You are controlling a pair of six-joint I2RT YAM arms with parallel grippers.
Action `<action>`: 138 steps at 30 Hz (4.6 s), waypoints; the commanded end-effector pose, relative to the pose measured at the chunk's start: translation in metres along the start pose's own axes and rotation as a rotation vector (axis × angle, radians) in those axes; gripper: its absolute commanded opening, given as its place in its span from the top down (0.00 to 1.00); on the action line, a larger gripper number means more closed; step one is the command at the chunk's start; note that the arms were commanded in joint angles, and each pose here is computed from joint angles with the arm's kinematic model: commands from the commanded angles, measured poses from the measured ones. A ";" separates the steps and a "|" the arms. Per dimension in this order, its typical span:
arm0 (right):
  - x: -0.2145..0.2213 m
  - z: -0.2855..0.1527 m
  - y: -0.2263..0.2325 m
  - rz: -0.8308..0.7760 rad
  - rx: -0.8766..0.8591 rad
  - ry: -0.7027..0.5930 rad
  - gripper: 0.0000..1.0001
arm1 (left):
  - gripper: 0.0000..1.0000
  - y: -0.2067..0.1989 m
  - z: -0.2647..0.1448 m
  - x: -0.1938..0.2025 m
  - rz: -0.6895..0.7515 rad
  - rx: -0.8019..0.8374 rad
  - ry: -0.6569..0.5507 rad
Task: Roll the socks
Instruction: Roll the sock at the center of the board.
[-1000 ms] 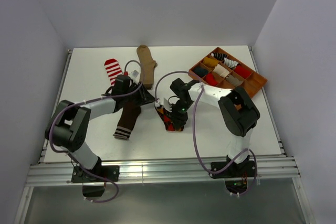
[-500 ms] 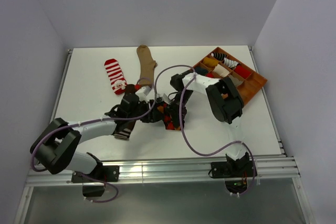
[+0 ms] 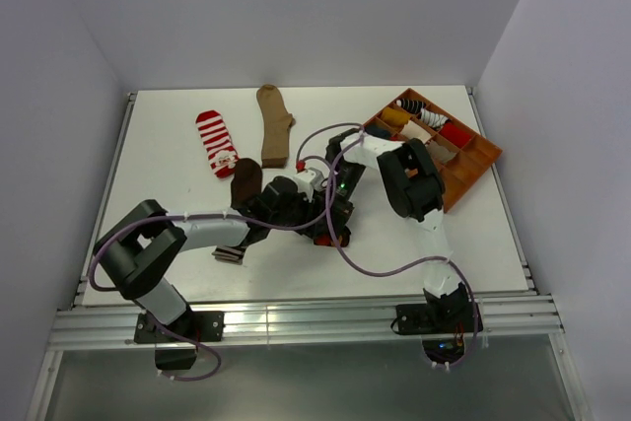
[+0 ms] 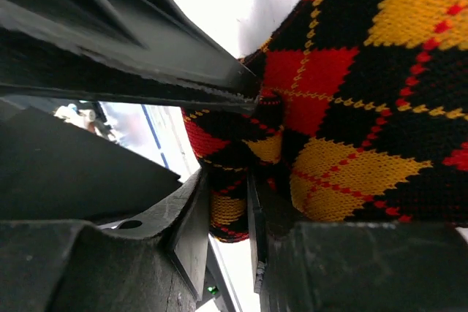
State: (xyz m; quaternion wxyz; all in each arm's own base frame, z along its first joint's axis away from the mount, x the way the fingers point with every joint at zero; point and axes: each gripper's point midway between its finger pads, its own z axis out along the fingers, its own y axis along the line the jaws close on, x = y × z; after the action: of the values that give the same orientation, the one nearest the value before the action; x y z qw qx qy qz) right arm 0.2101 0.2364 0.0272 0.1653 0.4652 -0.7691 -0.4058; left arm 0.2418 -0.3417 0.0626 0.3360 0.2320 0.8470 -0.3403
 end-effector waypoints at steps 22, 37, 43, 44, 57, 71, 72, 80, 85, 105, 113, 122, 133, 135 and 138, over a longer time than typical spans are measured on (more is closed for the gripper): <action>0.005 -0.001 -0.044 0.094 0.043 0.024 0.71 | 0.43 -0.008 0.015 0.050 0.025 0.129 0.133; 0.003 -0.003 -0.051 0.131 0.054 -0.005 0.70 | 0.62 0.008 0.014 0.087 -0.060 0.066 0.242; 0.002 -0.005 -0.048 0.134 0.061 -0.022 0.69 | 0.86 0.017 0.014 0.099 -0.088 0.027 0.286; 0.001 -0.007 -0.048 0.130 0.067 -0.029 0.69 | 0.97 0.018 0.014 0.100 -0.098 0.018 0.290; -0.041 -0.078 -0.066 0.132 0.257 -0.271 0.58 | 1.00 0.022 0.014 0.114 -0.127 0.015 0.334; -0.045 -0.075 -0.073 0.166 0.253 -0.257 0.48 | 1.00 0.019 0.015 0.115 -0.123 0.032 0.342; -0.044 -0.071 -0.071 0.169 0.240 -0.243 0.48 | 1.00 0.019 0.015 0.114 -0.122 0.034 0.342; -0.038 -0.043 -0.062 0.156 0.222 -0.175 0.48 | 1.00 0.018 0.015 0.112 -0.116 0.039 0.341; -0.037 -0.036 -0.065 0.173 0.252 -0.160 0.49 | 1.00 0.018 0.015 0.112 -0.114 0.040 0.340; -0.020 -0.084 -0.097 0.286 0.378 -0.343 0.87 | 1.00 0.008 0.008 0.113 -0.144 0.072 0.376; -0.007 -0.090 -0.109 0.312 0.412 -0.385 0.88 | 1.00 0.006 0.012 0.112 -0.243 0.111 0.425; -0.009 -0.106 -0.116 0.296 0.475 -0.435 0.88 | 1.00 0.012 0.014 0.119 -0.409 0.133 0.505; -0.012 -0.115 -0.111 0.231 0.515 -0.473 0.83 | 1.00 0.032 0.015 0.139 -0.568 0.085 0.612; -0.013 -0.119 -0.108 0.207 0.533 -0.477 0.79 | 1.00 0.037 0.015 0.144 -0.575 0.052 0.641; -0.015 -0.129 -0.102 0.178 0.570 -0.493 0.71 | 1.00 0.042 0.014 0.145 -0.593 0.012 0.667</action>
State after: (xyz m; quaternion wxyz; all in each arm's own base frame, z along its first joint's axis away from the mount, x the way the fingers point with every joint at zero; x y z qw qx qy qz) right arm 0.3169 0.1827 0.0165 -0.0258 0.2743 -0.9064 -0.3203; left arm 0.2415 -0.3690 0.0242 0.0832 0.1459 0.8506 -0.4982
